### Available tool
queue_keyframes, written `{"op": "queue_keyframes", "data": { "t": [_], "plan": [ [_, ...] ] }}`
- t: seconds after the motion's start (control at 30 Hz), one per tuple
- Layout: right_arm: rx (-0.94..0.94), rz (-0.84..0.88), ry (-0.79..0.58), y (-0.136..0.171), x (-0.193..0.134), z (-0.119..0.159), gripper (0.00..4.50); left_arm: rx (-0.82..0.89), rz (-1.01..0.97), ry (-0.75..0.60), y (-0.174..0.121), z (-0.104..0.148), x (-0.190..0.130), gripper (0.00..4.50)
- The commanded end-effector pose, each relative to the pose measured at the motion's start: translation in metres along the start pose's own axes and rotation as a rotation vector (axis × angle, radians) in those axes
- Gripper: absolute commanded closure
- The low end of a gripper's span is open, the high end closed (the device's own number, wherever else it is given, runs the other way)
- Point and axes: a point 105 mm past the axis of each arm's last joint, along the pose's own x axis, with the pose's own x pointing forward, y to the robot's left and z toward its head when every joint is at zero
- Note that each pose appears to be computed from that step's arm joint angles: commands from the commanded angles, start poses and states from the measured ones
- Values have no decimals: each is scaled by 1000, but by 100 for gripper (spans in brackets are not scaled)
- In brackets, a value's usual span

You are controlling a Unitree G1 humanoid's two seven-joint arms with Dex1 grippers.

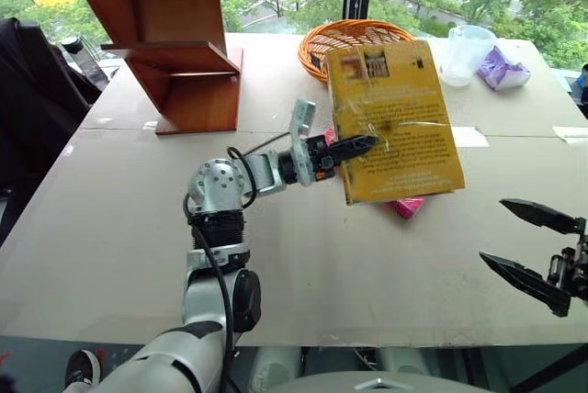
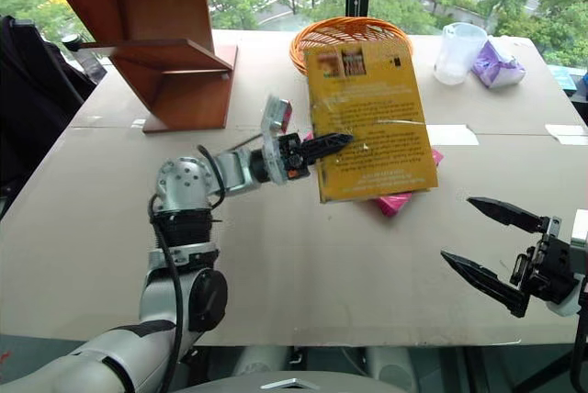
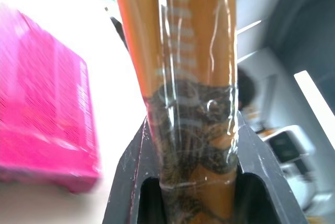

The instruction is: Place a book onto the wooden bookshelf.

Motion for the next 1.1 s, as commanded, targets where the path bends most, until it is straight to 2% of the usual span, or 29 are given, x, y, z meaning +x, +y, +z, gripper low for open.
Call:
{"op": "queue_keyframes", "data": {
  "t": [0.03,0.07,0.13,0.17,0.2,0.3,0.4,0.43,0.53,0.6,0.73,0.93,1.1],
  "plan": [
    [14,45,-41,-6,9,4,0,645,192,-121,-26,57,-21,394],
    [17,56,-50,-8,11,4,0,811,255,-114,-28,65,-26,394],
    [12,68,-81,-17,16,7,0,1371,523,-2,-22,93,-49,394],
    [7,69,-99,-23,18,8,0,1585,612,45,-23,107,-60,394],
    [5,70,-112,-26,19,10,0,1724,657,80,-24,115,-66,394],
    [7,100,-127,-34,23,11,0,1966,782,72,-43,147,-87,394],
    [1,129,-142,-42,28,12,0,2189,848,164,-60,164,-102,394],
    [0,139,-155,-45,31,13,0,2238,866,249,-58,168,-110,394],
    [2,164,-191,-50,39,18,0,2267,907,503,-42,178,-137,394],
    [3,172,-198,-51,43,18,0,2237,929,572,-35,185,-147,394],
    [0,181,-220,-50,50,19,0,2158,970,804,-6,198,-169,394],
    [-22,146,-281,-50,52,32,0,1949,1070,1028,37,211,-203,394],
    [-15,134,-341,-47,55,48,0,1875,1150,1054,51,223,-215,394]
  ]
}}
